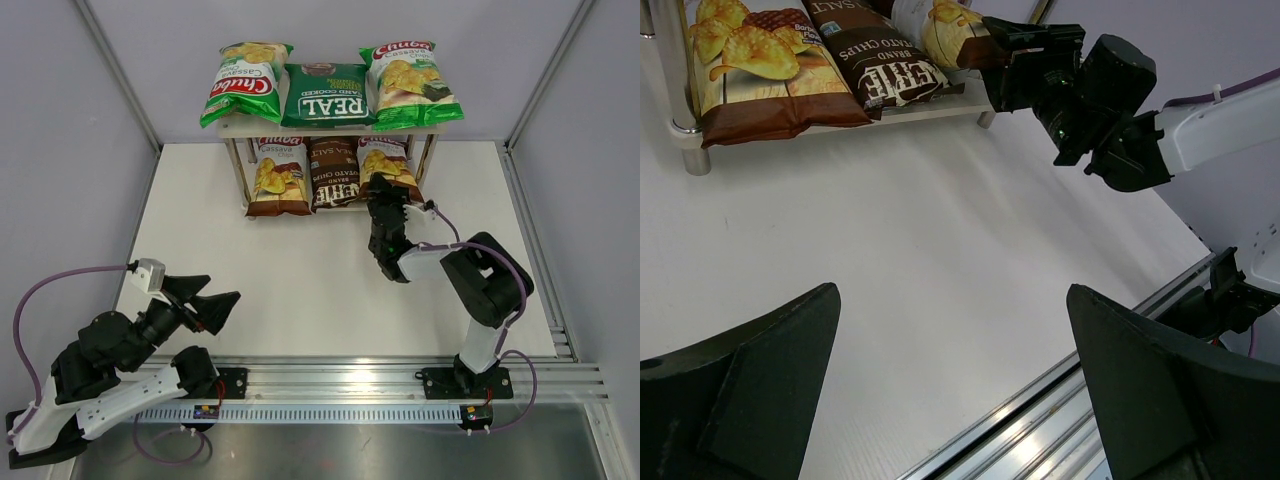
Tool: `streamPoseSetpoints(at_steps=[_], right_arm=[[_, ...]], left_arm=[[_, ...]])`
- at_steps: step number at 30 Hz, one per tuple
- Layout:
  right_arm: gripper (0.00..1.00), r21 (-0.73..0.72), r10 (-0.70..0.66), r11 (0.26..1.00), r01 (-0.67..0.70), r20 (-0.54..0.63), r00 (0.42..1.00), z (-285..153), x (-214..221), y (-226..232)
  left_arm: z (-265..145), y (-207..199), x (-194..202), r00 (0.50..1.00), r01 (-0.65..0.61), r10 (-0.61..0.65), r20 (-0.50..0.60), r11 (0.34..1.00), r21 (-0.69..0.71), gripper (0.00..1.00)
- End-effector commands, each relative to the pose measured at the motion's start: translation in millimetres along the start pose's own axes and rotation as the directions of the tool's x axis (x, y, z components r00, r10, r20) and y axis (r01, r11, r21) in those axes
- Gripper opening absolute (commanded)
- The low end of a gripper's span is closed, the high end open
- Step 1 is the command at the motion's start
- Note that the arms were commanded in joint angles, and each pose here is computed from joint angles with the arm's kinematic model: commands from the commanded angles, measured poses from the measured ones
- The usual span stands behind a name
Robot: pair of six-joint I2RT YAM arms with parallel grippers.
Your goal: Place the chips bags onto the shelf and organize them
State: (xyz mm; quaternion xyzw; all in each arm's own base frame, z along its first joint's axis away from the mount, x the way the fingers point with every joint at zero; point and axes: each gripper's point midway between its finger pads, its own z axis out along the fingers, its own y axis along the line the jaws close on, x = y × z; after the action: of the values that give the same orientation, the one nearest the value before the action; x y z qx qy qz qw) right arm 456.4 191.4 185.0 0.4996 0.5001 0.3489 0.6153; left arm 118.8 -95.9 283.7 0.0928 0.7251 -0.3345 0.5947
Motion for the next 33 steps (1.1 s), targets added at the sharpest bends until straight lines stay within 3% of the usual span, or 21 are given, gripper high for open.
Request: streamPoseSetpoints(at_steps=[1,6,12,19,27,33], right_arm=[[0.62,0.046,0.060,0.997,-0.058,-0.051,0.997,-1,-6,-10],[0.39,0.053,0.071,0.996,-0.066,-0.089,0.994,-1,-3,-28],[0.29,0.047,0.110,0.993,-0.107,-0.082,0.990,3,4,-40],[0.26,0.021,0.135,0.991,-0.134,-0.056,0.989,17,15,-37],[0.27,0.084,0.088,0.993,-0.086,-0.030,0.996,21,19,-45],[0.39,0.136,0.070,0.989,-0.065,-0.031,0.997,18,16,-52]], left_arm=[[1,-4,-7,1.000,0.002,-0.003,0.028,1.000,0.019,0.99],[2,-4,-7,1.000,0.001,-0.001,0.026,1.000,0.015,0.99],[1,-3,-7,1.000,0.002,-0.002,0.028,1.000,0.009,0.99],[1,-1,-8,0.999,0.008,-0.008,0.032,1.000,-0.002,0.99],[1,1,-8,0.999,0.010,-0.010,0.035,1.000,-0.008,0.99],[0,2,-9,0.999,0.013,-0.012,0.039,1.000,-0.014,0.99]])
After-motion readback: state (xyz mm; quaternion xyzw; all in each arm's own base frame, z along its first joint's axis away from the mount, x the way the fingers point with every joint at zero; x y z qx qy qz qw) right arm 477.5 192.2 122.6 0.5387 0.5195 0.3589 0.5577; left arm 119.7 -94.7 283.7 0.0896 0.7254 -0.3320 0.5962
